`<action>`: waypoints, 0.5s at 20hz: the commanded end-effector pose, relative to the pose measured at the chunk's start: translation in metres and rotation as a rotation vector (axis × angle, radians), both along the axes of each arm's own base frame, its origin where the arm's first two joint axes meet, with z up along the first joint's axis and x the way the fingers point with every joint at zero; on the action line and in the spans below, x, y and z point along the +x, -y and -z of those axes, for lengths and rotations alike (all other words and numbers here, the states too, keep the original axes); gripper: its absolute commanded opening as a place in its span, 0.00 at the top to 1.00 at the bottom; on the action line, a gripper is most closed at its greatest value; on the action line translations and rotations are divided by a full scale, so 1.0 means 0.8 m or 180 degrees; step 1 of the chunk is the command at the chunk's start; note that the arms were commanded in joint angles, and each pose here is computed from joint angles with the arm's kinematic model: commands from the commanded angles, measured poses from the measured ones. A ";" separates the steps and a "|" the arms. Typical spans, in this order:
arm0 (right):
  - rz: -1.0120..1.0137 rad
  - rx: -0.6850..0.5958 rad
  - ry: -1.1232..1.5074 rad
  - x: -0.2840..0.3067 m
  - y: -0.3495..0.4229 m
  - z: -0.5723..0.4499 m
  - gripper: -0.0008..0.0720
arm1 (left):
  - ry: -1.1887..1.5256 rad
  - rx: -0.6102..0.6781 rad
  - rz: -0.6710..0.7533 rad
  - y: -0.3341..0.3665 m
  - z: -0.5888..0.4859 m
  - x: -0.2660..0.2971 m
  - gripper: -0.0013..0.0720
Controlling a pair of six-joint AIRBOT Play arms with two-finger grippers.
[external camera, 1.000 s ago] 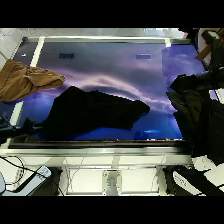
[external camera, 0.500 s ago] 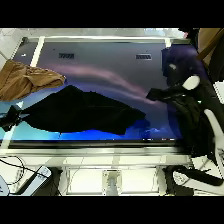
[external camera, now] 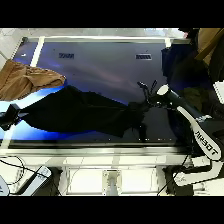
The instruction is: Fold the clothes and pants, and hang the long-sleeved shirts on hangers.
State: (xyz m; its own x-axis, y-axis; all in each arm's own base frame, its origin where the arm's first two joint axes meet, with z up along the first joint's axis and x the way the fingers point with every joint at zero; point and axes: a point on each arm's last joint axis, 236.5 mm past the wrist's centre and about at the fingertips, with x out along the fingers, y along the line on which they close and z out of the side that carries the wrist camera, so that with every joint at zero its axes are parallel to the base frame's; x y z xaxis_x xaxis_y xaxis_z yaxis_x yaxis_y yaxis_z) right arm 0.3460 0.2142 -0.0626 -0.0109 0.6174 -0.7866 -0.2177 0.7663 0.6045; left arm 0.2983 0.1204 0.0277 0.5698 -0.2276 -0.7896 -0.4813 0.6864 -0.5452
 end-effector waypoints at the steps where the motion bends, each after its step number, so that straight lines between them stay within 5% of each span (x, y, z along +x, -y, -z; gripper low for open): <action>1: -0.0251 0.0019 -0.0129 -0.025 -0.012 0.003 0.24 | 0.0003 0.0003 -0.0001 0.000 0.000 0.000 0.96; 2: -0.0409 -0.0056 -0.0245 -0.042 -0.004 0.005 0.35 | 0.0002 0.0005 -0.0003 -0.001 0.000 0.000 0.96; 8: -0.0900 -0.0471 -0.0448 -0.079 0.048 0.018 0.35 | 0.0003 0.0006 -0.0002 -0.001 0.000 0.000 0.96; 9: -0.0844 -0.0484 -0.0359 -0.070 0.047 0.020 0.54 | 0.0003 0.0006 -0.0001 -0.001 0.000 0.000 0.96; 10: -0.0759 -0.0504 -0.0224 -0.055 0.046 0.024 0.93 | 0.0004 0.0006 -0.0002 -0.001 0.000 0.000 0.96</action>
State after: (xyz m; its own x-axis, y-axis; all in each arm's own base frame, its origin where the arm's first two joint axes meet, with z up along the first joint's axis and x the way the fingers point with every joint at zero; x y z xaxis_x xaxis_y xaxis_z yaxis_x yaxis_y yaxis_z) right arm 0.2926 0.1852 -0.0762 -0.2356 0.4862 -0.8415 -0.3411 0.7694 0.5401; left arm 0.2983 0.1205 0.0277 0.5700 -0.2273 -0.7896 -0.4813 0.6864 -0.5451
